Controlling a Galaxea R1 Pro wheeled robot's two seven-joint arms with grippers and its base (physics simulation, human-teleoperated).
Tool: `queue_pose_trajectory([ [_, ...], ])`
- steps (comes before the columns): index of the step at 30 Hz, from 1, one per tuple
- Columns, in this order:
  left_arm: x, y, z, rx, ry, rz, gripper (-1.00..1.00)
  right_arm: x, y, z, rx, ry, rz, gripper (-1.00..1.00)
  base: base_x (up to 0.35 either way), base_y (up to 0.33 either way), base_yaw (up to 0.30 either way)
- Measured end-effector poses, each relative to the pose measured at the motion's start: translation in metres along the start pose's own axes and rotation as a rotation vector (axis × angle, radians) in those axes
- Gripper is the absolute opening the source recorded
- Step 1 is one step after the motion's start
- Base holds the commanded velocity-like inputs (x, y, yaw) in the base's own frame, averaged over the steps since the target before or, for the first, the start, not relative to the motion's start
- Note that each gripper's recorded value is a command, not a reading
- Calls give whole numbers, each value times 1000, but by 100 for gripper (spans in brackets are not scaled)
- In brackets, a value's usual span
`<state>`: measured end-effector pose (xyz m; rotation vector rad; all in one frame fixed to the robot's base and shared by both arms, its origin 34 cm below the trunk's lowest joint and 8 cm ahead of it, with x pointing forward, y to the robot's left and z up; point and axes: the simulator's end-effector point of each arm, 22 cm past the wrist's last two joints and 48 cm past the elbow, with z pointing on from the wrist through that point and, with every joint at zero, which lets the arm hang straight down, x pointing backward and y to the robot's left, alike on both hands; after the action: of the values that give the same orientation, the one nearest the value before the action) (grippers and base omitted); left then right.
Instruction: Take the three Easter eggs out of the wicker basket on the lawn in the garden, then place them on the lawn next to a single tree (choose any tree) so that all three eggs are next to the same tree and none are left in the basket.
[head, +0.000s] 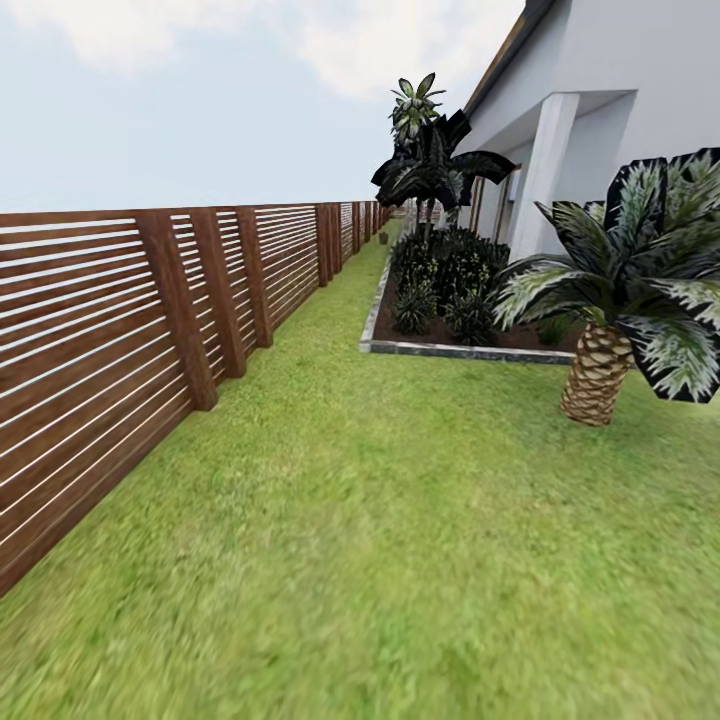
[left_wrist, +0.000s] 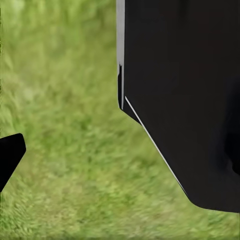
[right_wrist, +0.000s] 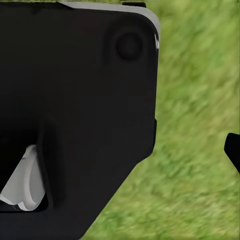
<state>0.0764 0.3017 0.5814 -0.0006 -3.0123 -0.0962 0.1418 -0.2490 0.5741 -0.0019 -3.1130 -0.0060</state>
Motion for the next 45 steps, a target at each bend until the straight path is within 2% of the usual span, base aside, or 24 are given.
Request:
queue_pose_trajectory([
  [28,0,0,0,0,0,0,100,0,1,0,-1,-1,0,100,319,1,0],
  [45,0,0,0,0,0,0,100,0,1,0,-1,-1,0,100,323,106,18],
])
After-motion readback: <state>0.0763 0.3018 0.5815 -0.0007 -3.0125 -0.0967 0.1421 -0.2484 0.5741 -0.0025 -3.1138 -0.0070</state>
